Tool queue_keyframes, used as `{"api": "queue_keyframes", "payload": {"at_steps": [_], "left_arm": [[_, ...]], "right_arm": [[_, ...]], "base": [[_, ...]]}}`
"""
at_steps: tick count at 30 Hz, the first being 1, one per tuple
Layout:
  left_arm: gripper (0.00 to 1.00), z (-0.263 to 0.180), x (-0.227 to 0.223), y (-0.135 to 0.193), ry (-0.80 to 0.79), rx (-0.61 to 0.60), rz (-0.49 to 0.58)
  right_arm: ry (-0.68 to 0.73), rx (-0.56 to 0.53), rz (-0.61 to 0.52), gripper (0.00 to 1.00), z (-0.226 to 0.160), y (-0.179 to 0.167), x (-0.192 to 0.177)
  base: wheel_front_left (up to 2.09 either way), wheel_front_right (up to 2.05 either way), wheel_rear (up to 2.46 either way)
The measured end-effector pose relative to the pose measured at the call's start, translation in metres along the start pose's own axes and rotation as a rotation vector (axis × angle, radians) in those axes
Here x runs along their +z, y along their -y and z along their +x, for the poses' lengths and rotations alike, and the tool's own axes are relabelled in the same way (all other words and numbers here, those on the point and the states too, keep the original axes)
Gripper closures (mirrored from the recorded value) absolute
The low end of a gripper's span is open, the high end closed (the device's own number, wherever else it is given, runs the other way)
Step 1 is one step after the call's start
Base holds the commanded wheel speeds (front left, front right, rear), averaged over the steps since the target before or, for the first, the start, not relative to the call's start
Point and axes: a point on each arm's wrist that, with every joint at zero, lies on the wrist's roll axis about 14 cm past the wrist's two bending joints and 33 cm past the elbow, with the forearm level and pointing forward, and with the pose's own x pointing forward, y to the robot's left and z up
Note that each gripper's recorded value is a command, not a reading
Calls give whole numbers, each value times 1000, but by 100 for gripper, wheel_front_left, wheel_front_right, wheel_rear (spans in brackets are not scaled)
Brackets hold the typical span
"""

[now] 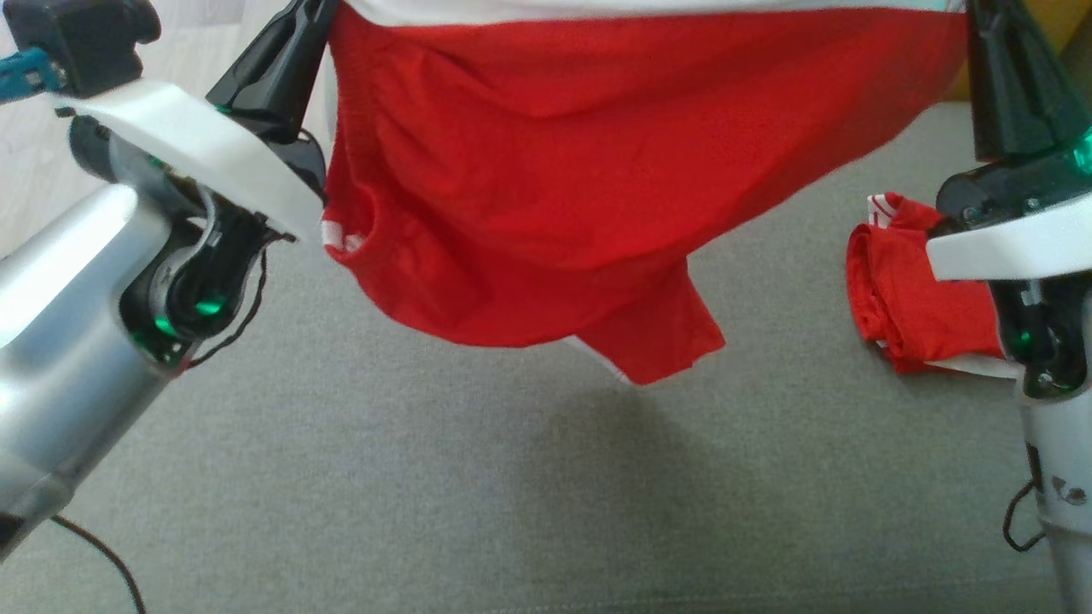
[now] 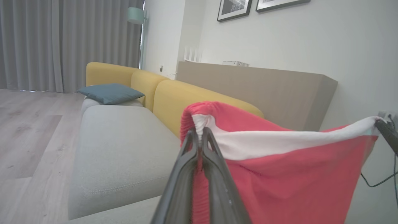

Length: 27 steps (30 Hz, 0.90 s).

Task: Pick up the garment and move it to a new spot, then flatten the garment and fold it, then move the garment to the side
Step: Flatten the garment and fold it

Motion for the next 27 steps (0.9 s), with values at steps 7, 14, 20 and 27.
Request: {"api": "queue_keyframes", "payload": {"at_steps": [7, 14, 20, 27], "left_arm": [[100, 13, -26, -23, -103, 29, 41], [100, 87, -16, -81, -51, 105, 50], [100, 151, -8, -127, 65, 166, 125], [100, 170, -69, -152, 57, 170, 8]], "right_arm": [[-146, -3, 7, 100, 20, 8, -46], [-104, 47, -121, 100, 121, 28, -53], [-22, 3, -184, 100, 192, 54, -71], [-133, -35, -69, 100, 199, 47, -168]], "base": [[0, 0, 0], [0, 0, 0], [0, 0, 0], [0, 0, 0]]}}
